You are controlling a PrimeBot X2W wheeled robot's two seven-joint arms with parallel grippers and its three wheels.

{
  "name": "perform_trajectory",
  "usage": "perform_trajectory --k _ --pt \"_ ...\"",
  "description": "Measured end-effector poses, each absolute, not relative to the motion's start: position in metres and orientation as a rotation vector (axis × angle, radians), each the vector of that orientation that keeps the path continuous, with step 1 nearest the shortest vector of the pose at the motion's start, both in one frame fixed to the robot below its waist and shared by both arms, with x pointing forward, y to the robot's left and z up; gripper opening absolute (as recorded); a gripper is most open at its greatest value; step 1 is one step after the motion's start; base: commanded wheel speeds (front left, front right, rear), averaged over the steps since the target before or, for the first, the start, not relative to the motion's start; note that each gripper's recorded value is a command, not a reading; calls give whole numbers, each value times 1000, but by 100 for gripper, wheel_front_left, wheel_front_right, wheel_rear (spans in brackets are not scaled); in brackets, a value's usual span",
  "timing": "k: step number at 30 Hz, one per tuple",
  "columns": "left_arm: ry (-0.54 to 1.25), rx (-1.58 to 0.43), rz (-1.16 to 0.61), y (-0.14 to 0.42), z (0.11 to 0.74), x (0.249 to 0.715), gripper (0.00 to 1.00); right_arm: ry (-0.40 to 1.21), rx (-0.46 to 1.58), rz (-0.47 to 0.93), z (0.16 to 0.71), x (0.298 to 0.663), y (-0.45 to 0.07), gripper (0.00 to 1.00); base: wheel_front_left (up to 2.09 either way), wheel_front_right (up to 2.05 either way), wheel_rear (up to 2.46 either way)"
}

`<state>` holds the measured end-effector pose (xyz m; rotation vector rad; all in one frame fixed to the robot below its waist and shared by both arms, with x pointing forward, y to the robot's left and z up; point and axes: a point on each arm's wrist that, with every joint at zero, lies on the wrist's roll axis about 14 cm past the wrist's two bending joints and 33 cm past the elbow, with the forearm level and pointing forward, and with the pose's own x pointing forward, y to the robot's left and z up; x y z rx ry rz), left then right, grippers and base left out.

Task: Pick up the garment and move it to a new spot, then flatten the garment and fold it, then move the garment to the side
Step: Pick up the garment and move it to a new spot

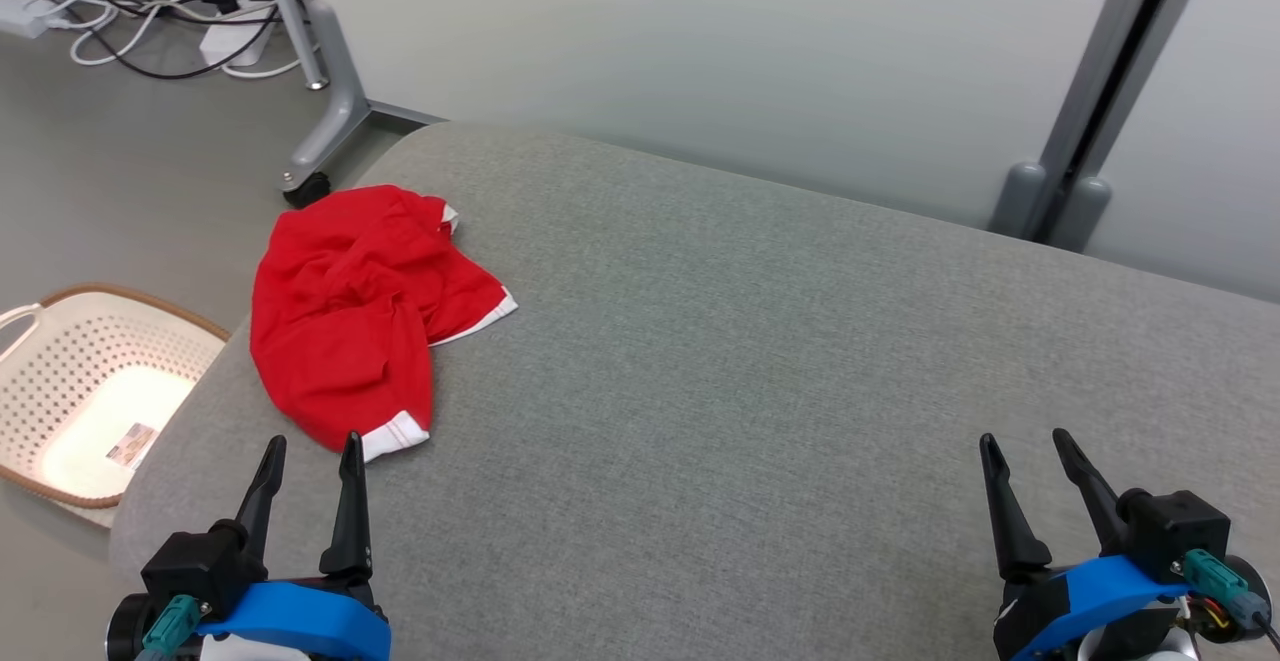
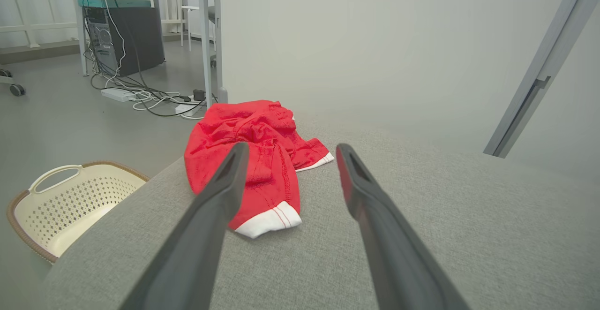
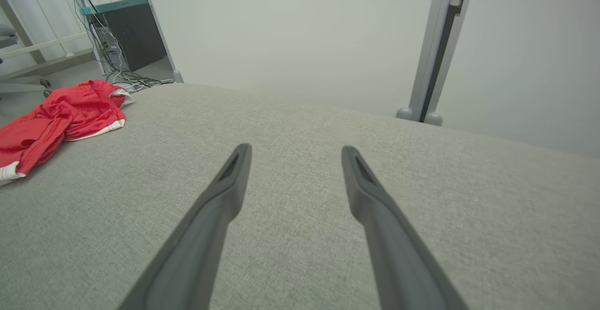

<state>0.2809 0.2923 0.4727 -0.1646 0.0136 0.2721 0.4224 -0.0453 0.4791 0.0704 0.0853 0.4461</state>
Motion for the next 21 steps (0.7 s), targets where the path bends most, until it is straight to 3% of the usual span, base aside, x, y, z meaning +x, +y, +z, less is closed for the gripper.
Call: perform_trajectory --k 21 --pt "14 -160 312 302 474 273 100 96 79 494 474 428 -26 100 0 0 0"
